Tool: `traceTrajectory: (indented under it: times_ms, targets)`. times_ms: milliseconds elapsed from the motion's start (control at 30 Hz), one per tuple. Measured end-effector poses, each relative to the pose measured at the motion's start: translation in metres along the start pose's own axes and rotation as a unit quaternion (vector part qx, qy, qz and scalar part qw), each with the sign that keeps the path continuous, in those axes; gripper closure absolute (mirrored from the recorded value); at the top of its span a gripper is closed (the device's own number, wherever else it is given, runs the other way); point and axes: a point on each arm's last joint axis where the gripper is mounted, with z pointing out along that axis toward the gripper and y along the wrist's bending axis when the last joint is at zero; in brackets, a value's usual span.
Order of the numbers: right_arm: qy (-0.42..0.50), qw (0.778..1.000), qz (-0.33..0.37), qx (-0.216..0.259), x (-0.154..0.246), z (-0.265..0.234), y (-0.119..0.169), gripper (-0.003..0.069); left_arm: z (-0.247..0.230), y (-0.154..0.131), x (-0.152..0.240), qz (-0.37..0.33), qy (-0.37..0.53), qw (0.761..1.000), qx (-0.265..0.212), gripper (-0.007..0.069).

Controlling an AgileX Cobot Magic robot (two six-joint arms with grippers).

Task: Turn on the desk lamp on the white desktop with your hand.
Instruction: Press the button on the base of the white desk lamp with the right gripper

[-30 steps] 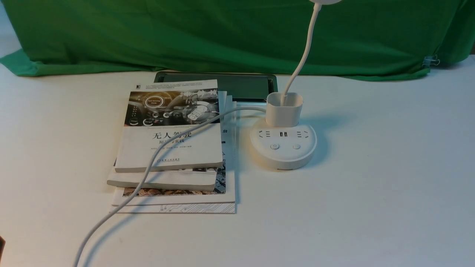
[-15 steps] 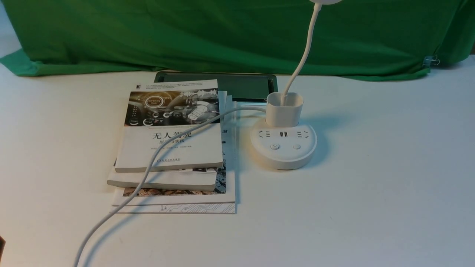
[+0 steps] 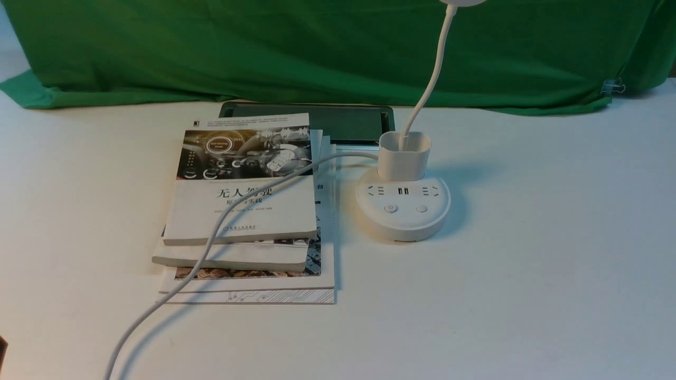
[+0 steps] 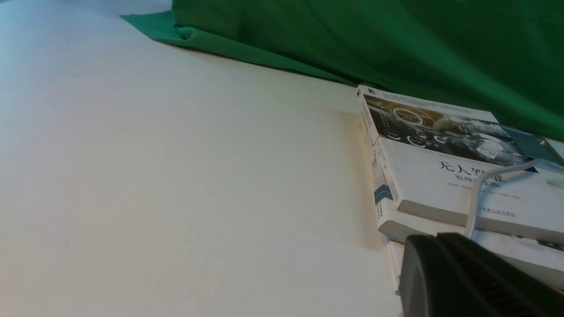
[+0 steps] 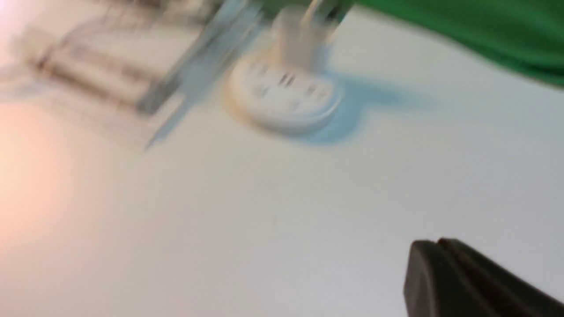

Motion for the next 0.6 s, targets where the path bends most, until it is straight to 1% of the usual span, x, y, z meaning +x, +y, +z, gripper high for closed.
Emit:
traceTrajectory:
  times_ms: [67,100,200,267,467,500,600]
  targets:
    - [0.029,0.999,-0.024,-0.023,-0.020,0.007,-0.005,0.0631,0.000,0.000,0.000,0.000,0.000,1.000,0.000,0.0604]
    - [0.051,0.997,-0.031,-0.040,-0.031,0.020,-0.009,0.0631,0.000,0.000,0.000,0.000,0.000,1.000,0.000,0.0604]
    - [0.072,0.995,-0.043,-0.060,-0.055,0.046,-0.014,0.0630,0.000,0.000,0.000,0.000,0.000,1.000,0.000,0.0604]
    - [0.097,0.991,-0.056,-0.075,-0.068,0.072,-0.016,0.0630,0.000,0.000,0.000,0.000,0.000,1.000,0.000,0.0604]
    - [0.182,0.974,-0.095,-0.095,-0.086,0.159,-0.008,0.0629,0.000,0.000,0.000,0.000,0.000,1.000,0.000,0.0604]
    - [0.185,0.973,-0.096,-0.096,-0.087,0.162,-0.007,0.0628,0.000,0.000,0.000,0.000,0.000,1.000,0.000,0.0604]
    - [0.218,0.966,-0.091,-0.101,-0.084,0.218,-0.003,0.0629,0.000,0.000,0.000,0.000,0.000,1.000,0.000,0.0604]
